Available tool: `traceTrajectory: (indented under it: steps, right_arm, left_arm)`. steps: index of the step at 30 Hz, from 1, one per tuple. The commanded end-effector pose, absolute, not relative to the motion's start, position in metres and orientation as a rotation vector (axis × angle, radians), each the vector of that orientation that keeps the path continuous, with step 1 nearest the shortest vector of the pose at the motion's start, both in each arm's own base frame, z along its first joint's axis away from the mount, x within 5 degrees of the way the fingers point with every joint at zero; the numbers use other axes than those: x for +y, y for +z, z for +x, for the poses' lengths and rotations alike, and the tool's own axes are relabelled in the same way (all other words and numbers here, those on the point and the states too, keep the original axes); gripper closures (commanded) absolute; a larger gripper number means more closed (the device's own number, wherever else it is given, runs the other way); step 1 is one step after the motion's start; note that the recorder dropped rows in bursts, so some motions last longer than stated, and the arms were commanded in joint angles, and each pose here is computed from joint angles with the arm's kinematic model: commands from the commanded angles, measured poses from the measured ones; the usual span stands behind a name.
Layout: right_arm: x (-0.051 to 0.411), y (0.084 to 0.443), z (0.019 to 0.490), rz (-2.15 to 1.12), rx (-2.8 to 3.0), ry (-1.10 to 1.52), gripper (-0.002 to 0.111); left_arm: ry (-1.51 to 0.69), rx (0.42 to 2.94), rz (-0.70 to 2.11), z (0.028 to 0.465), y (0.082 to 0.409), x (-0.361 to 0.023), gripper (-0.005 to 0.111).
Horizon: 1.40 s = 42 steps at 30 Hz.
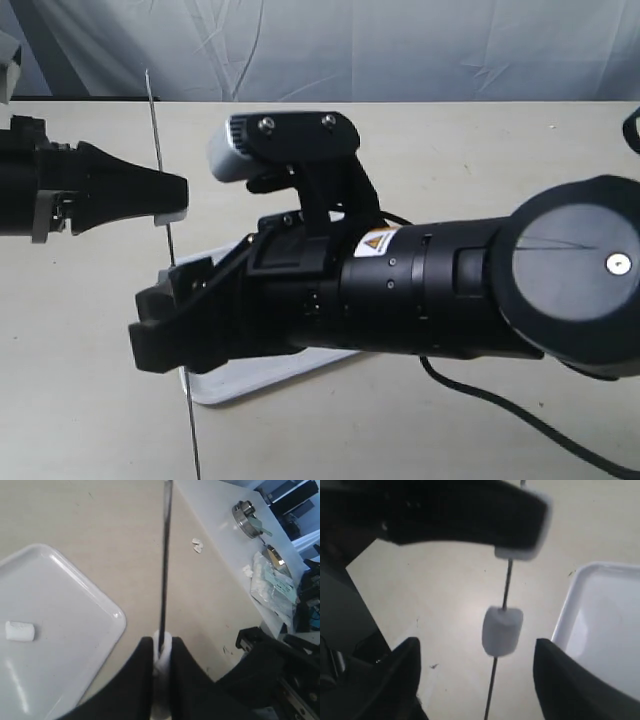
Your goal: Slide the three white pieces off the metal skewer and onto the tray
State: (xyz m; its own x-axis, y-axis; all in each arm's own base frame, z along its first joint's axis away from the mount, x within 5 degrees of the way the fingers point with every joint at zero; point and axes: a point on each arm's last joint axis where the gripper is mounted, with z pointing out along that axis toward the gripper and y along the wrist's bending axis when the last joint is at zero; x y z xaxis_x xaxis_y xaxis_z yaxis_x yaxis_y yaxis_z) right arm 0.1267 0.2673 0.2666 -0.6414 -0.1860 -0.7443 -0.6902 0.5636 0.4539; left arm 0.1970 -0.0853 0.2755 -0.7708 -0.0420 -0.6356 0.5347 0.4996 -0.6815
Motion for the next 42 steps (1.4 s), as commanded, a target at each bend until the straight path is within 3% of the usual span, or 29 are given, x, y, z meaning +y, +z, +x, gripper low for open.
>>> traceTrajectory:
  steps: [1,12,21,34,36,42]
  right_arm:
    - [0.269,0.274,0.13,-0.663,2.119,1.011,0.046]
    - [0.274,0.263,0.138,-0.617,2.138,0.961,0.048]
    - [0.274,0.263,0.139,-0.607,2.131,0.955,0.069]
    - [0.274,0.263,0.139,-0.567,2.16,0.984,0.073]
    - [0.274,0.263,0.138,-0.57,2.162,0.986,0.078]
    - [0.274,0.263,0.138,-0.569,2.162,0.986,0.109]
  left_arm:
    - [-1.365,2.137,0.402,0.197,0.275,-0.089,0.107]
    - [-1.417,2.105,0.391,0.196,0.279,-0.091,0.107]
    - [-1.45,2.092,0.398,0.195,0.28,-0.091,0.107]
    - [-1.463,2.056,0.385,0.196,0.284,-0.092,0.107]
    - [-1.465,2.051,0.384,0.197,0.284,-0.092,0.107]
    - [-1.465,2.055,0.392,0.196,0.284,-0.092,0.107]
